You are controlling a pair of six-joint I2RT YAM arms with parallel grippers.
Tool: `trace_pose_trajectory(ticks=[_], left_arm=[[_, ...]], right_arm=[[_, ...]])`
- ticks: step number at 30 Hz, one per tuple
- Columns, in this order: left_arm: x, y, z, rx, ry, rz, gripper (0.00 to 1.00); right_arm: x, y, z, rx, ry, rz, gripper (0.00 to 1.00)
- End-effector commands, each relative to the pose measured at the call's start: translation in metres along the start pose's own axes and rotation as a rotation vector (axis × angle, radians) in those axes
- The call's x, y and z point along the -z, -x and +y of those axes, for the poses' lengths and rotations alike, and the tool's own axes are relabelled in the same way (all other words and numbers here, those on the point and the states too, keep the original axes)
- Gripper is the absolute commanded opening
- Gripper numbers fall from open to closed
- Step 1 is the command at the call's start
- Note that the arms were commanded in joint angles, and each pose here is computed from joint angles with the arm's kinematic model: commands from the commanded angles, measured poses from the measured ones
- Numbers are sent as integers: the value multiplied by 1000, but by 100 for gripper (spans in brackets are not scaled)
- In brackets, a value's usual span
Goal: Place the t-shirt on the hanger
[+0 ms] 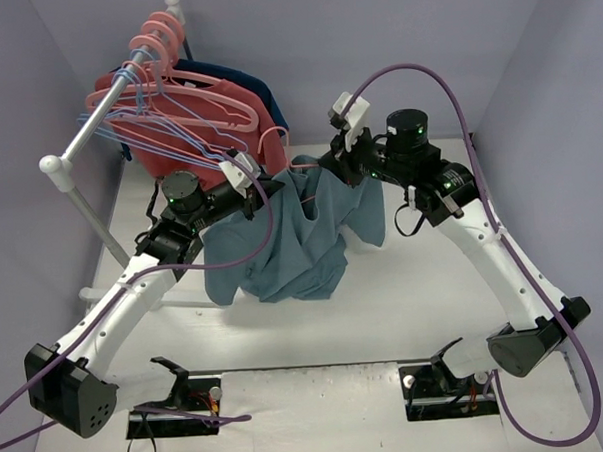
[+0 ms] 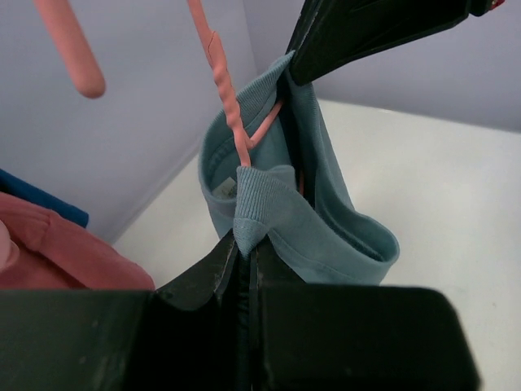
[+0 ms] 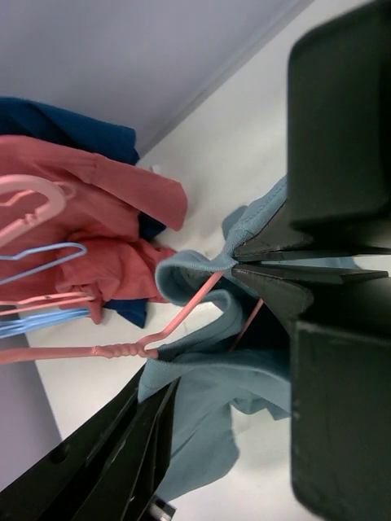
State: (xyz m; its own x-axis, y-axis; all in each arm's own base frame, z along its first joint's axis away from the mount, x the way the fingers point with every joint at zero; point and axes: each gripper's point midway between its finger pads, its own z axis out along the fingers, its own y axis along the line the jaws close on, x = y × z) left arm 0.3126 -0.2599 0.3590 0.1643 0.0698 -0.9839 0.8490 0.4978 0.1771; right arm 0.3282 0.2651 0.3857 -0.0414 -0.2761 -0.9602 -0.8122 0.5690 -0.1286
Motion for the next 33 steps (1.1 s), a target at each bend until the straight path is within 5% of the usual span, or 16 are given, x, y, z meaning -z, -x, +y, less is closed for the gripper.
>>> trace_pose_trajectory(ticks=[1, 15, 21, 26, 33], left_arm=[[0, 102, 9, -134, 23, -304, 0], [-2, 125, -1, -106, -42, -438, 0], [-1, 111, -5, -94, -51, -427, 0], [-7, 100, -3, -87, -52, -415, 0], [-10, 91, -3, -94, -75, -406, 0]], right_arm=[[6, 54, -4, 40, -20, -141, 0], [7, 51, -15, 118, -69, -126, 1], [24, 50, -26, 169, -111, -127, 17], [45, 55, -36, 194, -128, -151, 41], [75, 43, -52, 241, -166, -147, 44]])
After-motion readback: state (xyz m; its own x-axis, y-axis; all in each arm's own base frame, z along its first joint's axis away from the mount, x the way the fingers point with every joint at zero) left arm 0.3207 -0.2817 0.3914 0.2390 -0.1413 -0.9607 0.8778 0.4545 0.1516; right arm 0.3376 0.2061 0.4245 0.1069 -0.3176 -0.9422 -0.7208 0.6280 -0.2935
